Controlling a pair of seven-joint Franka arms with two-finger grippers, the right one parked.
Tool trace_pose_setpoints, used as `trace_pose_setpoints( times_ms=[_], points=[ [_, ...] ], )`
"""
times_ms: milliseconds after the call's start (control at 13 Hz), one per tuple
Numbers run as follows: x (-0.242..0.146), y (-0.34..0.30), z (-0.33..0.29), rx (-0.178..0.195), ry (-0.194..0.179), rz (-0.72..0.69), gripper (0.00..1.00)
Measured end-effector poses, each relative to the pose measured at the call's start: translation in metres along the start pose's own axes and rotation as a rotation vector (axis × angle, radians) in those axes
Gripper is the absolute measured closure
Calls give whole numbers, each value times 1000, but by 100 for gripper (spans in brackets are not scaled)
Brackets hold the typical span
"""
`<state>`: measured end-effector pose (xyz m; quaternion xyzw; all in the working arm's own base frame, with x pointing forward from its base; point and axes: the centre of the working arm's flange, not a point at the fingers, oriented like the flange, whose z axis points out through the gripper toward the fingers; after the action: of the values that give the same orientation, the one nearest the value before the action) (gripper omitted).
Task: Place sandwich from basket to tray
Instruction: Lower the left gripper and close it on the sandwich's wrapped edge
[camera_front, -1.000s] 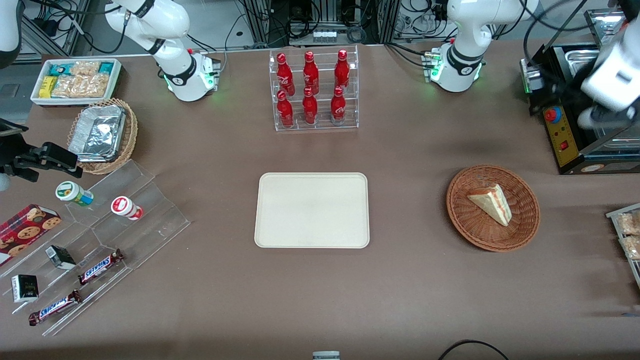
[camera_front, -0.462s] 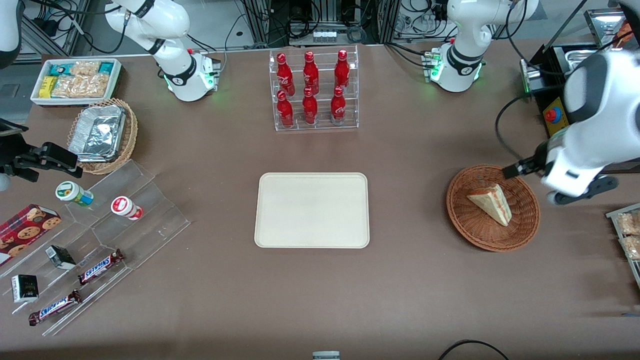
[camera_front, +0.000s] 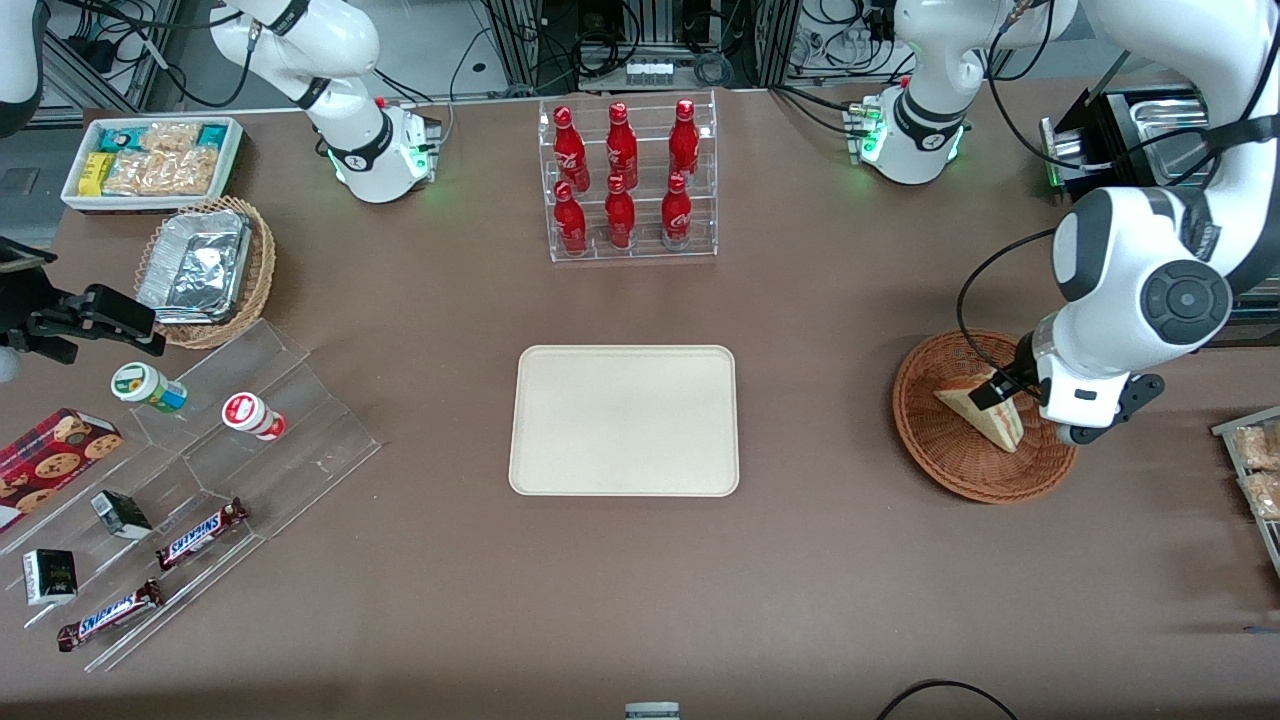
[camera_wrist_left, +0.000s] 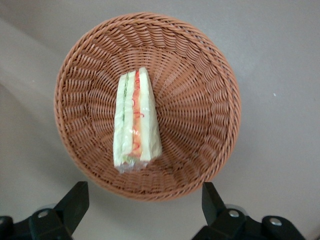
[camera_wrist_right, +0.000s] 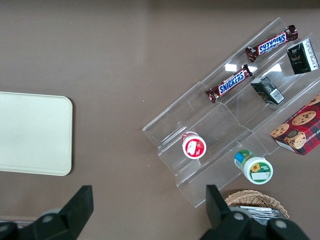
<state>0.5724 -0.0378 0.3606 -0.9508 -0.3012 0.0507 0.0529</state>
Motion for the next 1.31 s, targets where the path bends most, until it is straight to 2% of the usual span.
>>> trace_pose_setpoints(
  times_ms=[77, 308, 462, 846, 1308],
  points=[
    [-1, -3, 14, -9, 9, -24, 0],
    [-1, -23, 48, 22, 17, -64, 0],
    [1, -33, 60, 14, 29, -107, 0],
    [-5, -37, 77, 24, 18, -166, 0],
    [-7, -38, 82, 36, 16, -172, 0]
  ],
)
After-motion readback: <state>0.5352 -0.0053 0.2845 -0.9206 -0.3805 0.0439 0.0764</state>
